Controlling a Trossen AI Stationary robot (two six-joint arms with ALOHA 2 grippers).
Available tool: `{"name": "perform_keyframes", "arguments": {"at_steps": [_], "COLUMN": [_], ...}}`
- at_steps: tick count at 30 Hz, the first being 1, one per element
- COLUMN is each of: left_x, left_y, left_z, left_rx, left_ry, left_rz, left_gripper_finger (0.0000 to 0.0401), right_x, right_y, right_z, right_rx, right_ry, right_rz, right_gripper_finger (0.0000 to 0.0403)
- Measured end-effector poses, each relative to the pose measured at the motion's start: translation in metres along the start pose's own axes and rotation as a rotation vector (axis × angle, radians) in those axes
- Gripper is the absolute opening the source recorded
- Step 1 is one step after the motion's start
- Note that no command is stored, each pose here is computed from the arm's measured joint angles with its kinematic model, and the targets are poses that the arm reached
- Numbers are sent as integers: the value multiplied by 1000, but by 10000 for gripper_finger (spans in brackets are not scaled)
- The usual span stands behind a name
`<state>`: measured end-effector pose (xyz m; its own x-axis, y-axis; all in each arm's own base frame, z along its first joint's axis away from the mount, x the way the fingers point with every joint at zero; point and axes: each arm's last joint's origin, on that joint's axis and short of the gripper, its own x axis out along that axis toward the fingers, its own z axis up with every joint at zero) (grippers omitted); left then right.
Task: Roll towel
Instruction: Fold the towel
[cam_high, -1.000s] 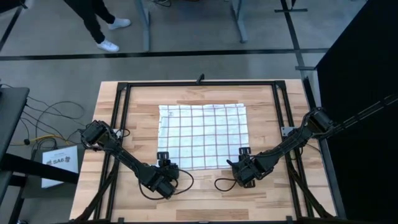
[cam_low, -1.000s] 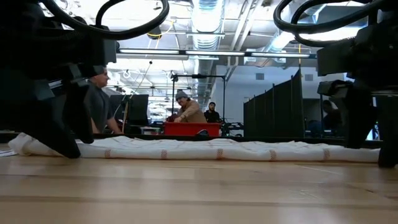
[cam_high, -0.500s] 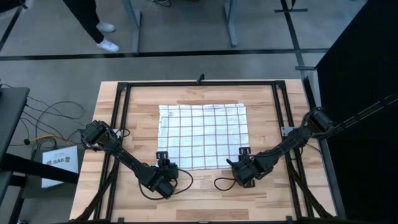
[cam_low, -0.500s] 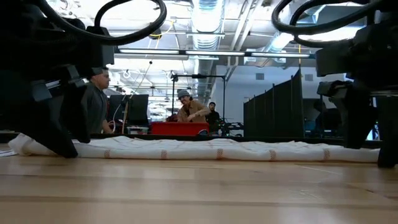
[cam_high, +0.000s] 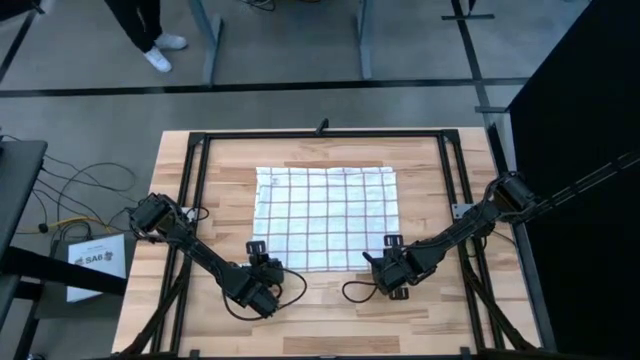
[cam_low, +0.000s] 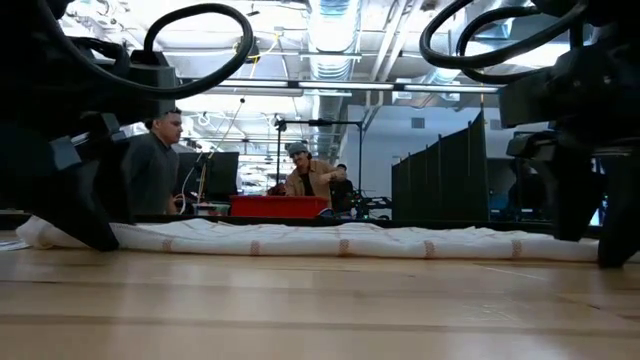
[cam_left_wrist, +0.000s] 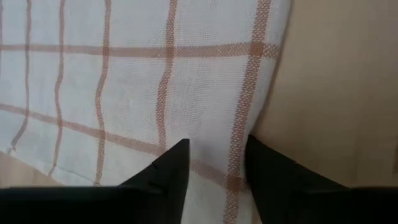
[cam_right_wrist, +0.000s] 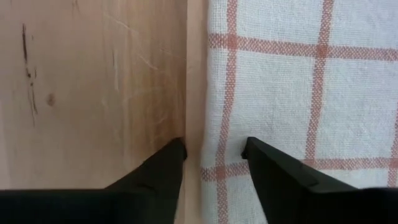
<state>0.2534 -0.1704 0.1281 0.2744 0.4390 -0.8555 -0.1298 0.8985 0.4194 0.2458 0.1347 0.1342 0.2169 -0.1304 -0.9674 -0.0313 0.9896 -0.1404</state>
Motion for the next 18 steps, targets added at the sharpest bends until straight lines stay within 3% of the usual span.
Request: {"name": "perform_keyframes", "arguments": {"at_steps": [5,8,18], "left_x": [0,0,-12], "left_y": [-2,-2,-15], "left_z": [1,1,2], "left_rx": [-10,-29,-119], "left_ry": [4,6,39], "left_rz": [-35,-41,-176], "left_gripper_finger": [22,4,0], "right_x": [0,1,-5], "right_y": [0,-1,26], "right_z": [0,-1,-7], "right_rx": [12,32,123], "right_ry": [10,16,8], "right_rz": [12,8,153], "right_gripper_finger": [64,11,0]}}
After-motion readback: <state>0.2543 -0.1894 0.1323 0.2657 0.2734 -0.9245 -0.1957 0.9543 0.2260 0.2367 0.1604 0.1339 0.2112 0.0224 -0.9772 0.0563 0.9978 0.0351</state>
